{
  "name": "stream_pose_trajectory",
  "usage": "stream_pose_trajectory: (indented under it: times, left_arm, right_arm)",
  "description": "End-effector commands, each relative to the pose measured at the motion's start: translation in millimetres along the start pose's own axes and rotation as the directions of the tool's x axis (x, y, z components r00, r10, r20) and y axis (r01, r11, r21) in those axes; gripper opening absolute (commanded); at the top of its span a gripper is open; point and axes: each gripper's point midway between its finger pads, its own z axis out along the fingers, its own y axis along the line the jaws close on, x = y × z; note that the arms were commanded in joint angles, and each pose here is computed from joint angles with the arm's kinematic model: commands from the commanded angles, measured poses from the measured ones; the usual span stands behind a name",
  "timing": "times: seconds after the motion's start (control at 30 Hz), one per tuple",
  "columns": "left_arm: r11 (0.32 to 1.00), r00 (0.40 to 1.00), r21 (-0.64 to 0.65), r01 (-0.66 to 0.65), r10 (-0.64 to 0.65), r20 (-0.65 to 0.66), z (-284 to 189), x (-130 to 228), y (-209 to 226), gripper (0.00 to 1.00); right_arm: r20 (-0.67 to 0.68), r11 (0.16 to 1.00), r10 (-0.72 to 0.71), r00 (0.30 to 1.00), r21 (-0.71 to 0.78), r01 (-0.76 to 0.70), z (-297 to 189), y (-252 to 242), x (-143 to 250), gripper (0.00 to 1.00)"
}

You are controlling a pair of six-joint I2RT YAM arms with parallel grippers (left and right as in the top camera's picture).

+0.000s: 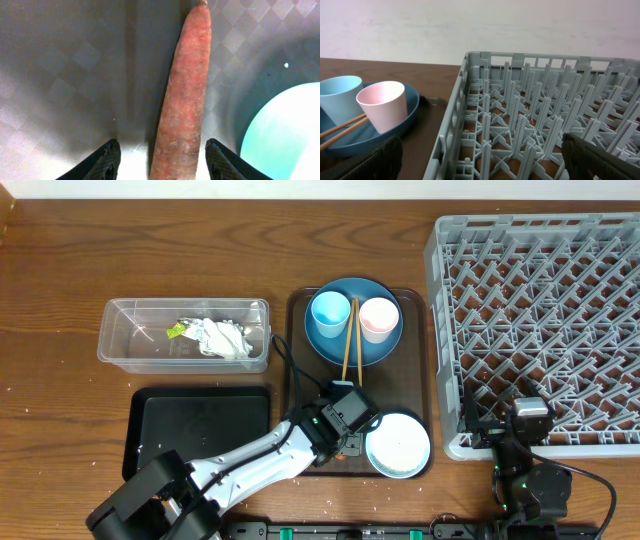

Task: Sort waste into correct bins and load items into the dishwasher rack
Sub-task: 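Reach the left gripper down to the carrot and grasp it, then lift the carrot and carry it left toward the black tray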

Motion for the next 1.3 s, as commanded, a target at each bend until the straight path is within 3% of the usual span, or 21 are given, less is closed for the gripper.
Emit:
stream_pose_trajectory:
  times: [0.0,0.37,0.5,0.87,1.1,1.27]
  left_arm:
    - [1.000,1.000,-0.017,0.006,-0.006,0.021,2.2,-5.3,1.7,0.57]
    - [1.000,0.999,-0.005,0.007,-0.007,0.033,6.4,-4.5,2.4,0.57]
    - [1.000,0.999,-0.012,0.007,-0.007,0.037,7.2,-5.1,3.6,0.50]
    - [0.998,1.000,-0.066,0.003,-0.004,-0.013,26.2,5.7,14.0,0.49]
    - [0.998,1.000,-0.055,0.003,-0.003,-0.003,22.7,3.4,11.7,0.27]
    - [1.000,1.000,-0.030,0.002,-0.002,0.020,10.1,-1.7,7.1,0.19]
  right_arm:
    - [-0.007,1.000,-0.004,1.000,0.003,0.004,0.2,-0.7,1.9,0.99]
    - [-0.007,1.000,-0.004,1.000,0.003,0.004,0.2,-0.7,1.9,0.99]
    - [-0.007,1.000,-0.004,1.000,0.003,0.004,0.2,-0.7,1.9,0.99]
    - [-0.007,1.000,-0.004,1.000,0.003,0.004,0.2,-0.8,1.9,0.99]
    - [-0.007,1.000,-0.004,1.000,0.003,0.004,0.2,-0.7,1.9,0.99]
    - [-0.007,1.000,-0.004,1.000,0.003,0.004,0.2,-0.7,1.9,0.99]
